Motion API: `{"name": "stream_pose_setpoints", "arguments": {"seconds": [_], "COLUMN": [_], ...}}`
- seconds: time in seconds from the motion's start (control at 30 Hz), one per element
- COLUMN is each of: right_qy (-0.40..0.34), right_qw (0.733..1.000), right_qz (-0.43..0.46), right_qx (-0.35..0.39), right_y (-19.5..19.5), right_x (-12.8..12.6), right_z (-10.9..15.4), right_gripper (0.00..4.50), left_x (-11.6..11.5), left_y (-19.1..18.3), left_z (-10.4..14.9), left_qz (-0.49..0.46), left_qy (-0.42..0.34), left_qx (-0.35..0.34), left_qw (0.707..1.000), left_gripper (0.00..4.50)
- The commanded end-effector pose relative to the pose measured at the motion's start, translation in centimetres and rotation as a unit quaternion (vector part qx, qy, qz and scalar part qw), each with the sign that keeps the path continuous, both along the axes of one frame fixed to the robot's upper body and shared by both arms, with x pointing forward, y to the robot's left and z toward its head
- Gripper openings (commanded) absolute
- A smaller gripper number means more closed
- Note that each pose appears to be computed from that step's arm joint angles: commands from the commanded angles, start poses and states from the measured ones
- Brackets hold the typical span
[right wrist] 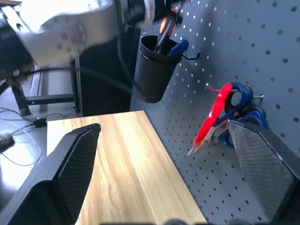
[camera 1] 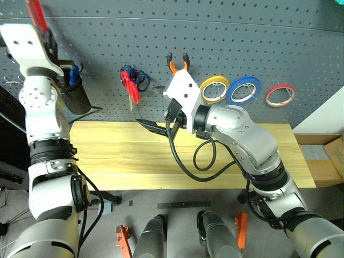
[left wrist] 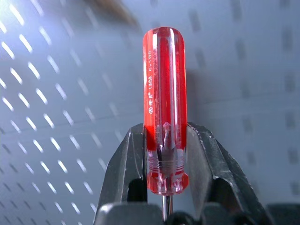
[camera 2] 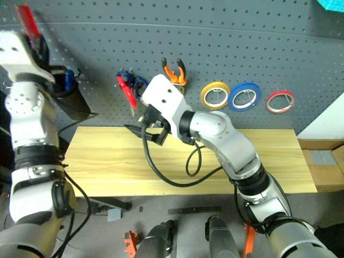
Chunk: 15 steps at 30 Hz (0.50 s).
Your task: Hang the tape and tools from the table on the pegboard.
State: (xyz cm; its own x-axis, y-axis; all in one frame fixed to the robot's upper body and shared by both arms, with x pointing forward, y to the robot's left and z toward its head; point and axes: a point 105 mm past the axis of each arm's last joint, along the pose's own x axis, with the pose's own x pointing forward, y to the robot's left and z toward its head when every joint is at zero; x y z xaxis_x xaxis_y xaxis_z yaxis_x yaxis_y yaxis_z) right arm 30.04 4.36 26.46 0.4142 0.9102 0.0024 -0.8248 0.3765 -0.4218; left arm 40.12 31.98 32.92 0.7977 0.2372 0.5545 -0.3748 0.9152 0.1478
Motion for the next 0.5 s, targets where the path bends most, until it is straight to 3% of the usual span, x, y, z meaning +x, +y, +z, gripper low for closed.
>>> {"name": "stream_pose_setpoints", "arguments": {"seconds": [0.03,0.23,0.27,0.37,0.5], "right_qy": [-0.032,-0.024,-0.025,-0.023,-0.013], "right_qw": [0.999,0.999,0.998,0.997,0.995], "right_qz": [0.008,0.013,0.014,0.013,0.008], "right_qx": [0.02,0.045,0.048,0.071,0.097], "right_y": [0.1,-0.2,-0.3,-1.3,-3.6], "right_x": [-0.6,-0.7,-0.8,-0.9,-1.1], "right_z": [1.8,2.6,2.7,3.3,3.5], "right_gripper": [4.5,4.5,4.5,4.5,4.5], "left_x": [-0.7,-2.6,-3.0,-4.6,-5.0], "left_y": [-0.2,-1.0,-1.3,-3.6,-7.5], "left_z": [0.8,2.5,3.0,4.3,3.0], "left_qz": [-0.003,-0.008,-0.009,-0.04,-0.12], "left_qy": [-0.044,-0.103,-0.112,-0.132,-0.075], "left_qx": [-0.001,-0.004,0.001,0.012,0.026], "left_qw": [0.999,0.995,0.994,0.99,0.99], "left_gripper": [2.14,4.28,4.48,4.48,4.48]}}
